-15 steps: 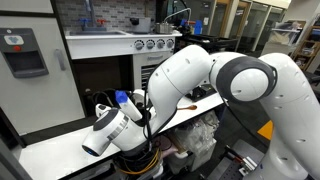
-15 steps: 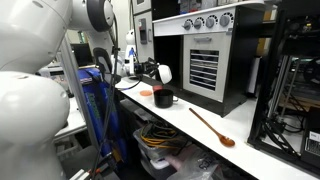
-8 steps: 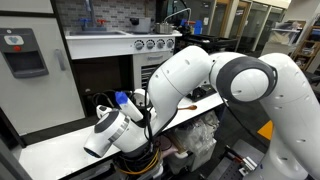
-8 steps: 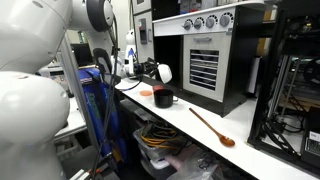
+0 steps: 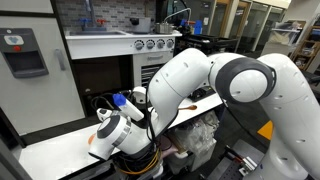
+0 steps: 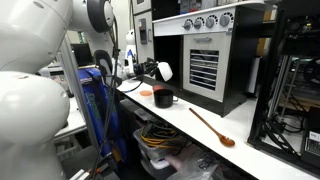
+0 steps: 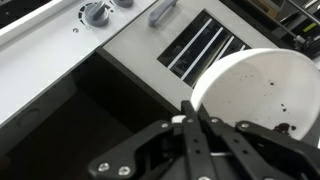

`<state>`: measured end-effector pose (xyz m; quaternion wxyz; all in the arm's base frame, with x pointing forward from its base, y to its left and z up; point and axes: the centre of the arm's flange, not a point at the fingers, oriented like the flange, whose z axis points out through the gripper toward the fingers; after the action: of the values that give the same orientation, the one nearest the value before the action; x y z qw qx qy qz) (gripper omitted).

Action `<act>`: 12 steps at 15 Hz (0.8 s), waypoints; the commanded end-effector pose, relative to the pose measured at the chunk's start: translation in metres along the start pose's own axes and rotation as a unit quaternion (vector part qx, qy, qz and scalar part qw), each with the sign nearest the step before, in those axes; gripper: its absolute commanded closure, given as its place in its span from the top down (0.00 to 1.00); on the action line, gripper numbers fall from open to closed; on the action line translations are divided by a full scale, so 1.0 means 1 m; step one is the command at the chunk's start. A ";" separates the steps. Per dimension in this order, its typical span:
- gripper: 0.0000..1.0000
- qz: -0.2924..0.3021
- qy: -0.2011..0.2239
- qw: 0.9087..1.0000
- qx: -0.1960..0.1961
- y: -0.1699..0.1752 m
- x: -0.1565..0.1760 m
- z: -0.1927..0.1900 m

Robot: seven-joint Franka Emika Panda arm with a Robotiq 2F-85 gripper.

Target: Pour the contents from the white bowl into the black cup then put the white bowl on the shelf

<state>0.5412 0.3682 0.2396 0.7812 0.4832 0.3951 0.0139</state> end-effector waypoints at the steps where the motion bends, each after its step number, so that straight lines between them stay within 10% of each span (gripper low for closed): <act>1: 0.01 -0.021 -0.010 0.999 -0.027 -0.004 -0.001 -0.002; 12: 0.01 -0.032 -0.021 0.998 -0.048 -0.009 -0.003 -0.005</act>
<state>0.5376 0.3650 0.2325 0.8017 0.4512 0.3921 0.0044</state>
